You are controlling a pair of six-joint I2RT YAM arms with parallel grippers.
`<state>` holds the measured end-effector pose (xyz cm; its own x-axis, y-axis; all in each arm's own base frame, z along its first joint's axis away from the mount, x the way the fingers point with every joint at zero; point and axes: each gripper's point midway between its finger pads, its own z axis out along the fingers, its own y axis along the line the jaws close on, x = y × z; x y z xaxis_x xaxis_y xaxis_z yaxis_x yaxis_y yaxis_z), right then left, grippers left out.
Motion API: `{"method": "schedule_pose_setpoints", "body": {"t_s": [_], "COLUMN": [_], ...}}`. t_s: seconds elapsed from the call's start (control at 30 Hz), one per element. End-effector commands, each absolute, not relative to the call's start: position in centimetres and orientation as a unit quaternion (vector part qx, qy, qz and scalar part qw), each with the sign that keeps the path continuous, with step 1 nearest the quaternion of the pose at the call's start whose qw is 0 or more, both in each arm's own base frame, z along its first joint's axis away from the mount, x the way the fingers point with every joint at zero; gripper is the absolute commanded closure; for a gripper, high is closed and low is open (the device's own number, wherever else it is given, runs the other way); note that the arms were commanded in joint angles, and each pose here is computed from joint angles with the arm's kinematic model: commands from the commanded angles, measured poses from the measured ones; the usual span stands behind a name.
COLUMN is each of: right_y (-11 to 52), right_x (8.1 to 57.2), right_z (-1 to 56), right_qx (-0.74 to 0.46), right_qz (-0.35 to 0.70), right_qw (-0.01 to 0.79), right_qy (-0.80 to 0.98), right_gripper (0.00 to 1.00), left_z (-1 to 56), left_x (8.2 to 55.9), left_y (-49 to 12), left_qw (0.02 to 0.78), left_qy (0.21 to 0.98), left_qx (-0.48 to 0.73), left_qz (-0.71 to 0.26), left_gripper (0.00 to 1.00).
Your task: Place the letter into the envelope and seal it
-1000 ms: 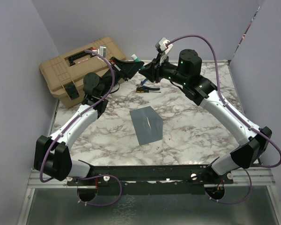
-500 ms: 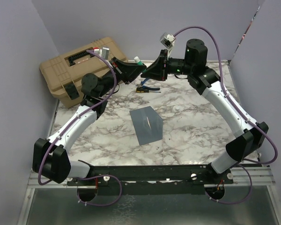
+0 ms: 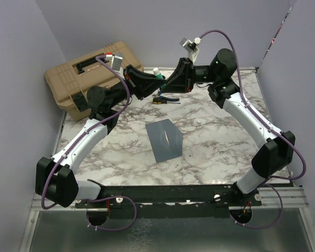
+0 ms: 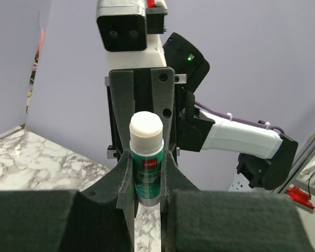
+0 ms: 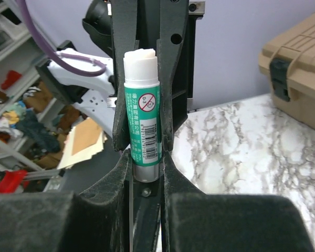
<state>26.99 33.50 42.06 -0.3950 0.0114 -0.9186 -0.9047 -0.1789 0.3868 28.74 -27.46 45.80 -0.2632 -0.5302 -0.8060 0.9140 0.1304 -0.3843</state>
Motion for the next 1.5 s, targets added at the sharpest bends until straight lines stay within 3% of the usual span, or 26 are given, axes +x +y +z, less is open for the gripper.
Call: {"method": "schedule_pose_setpoints", "body": {"t_s": [0.0, 0.07, 0.1, 0.13, 0.23, 0.3, 0.37, 0.43, 0.67, 1.17, 1.47], "right_y": [33.1, 33.5, 33.8, 34.0, 33.9, 33.3, 32.7, 32.3, 31.4, 32.8, 33.7], "right_x": [23.4, 24.3, 24.9, 25.7, 28.0, 28.7, 29.0, 29.4, 30.9, 32.0, 30.8], "right_z": [42.5, 42.5, 42.4, 42.2, 41.4, 40.9, 40.5, 40.2, 42.0, 44.2, 43.7], "right_qx": [-0.445, -0.428, -0.418, -0.406, -0.377, -0.369, -0.364, -0.357, -0.338, -0.331, -0.347], "right_qz": [0.684, 0.680, 0.674, 0.662, 0.603, 0.568, 0.545, 0.527, 0.485, 0.502, 0.540], "right_qw": [0.263, 0.274, 0.289, 0.306, 0.380, 0.424, 0.455, 0.474, 0.539, 0.530, 0.483], "right_qy": [0.515, 0.528, 0.536, 0.550, 0.592, 0.602, 0.604, 0.608, 0.600, 0.598, 0.596], "right_gripper": [0.99, 0.99, 0.94, 0.86, 0.44, 0.26, 0.16, 0.14, 0.19, 0.36, 0.85], "left_z": [48.7, 48.8, 48.8, 48.8, 48.7, 48.3, 47.6, 47.2, 46.8, 46.7, 48.2], "left_x": [27.6, 27.8, 28.0, 28.2, 29.2, 30.2, 31.2, 31.7, 32.3, 31.7, 29.4], "left_y": [-26.8, -26.7, -26.7, -26.6, -26.1, -25.7, -25.6, -25.9, -25.9, -26.3, -26.0], "left_qw": [0.601, 0.600, 0.599, 0.600, 0.600, 0.593, 0.576, 0.560, 0.548, 0.548, 0.572], "left_qy": [0.439, 0.440, 0.441, 0.442, 0.449, 0.457, 0.467, 0.473, 0.478, 0.480, 0.441], "left_qx": [0.211, 0.202, 0.195, 0.186, 0.139, 0.096, 0.058, 0.047, 0.025, 0.052, 0.105], "left_qz": [-0.634, -0.638, -0.639, -0.640, -0.648, -0.656, -0.669, -0.679, -0.686, -0.683, -0.684], "left_gripper": [1.00, 1.00, 1.00, 1.00, 1.00, 1.00, 1.00, 1.00, 1.00, 1.00, 1.00]}}
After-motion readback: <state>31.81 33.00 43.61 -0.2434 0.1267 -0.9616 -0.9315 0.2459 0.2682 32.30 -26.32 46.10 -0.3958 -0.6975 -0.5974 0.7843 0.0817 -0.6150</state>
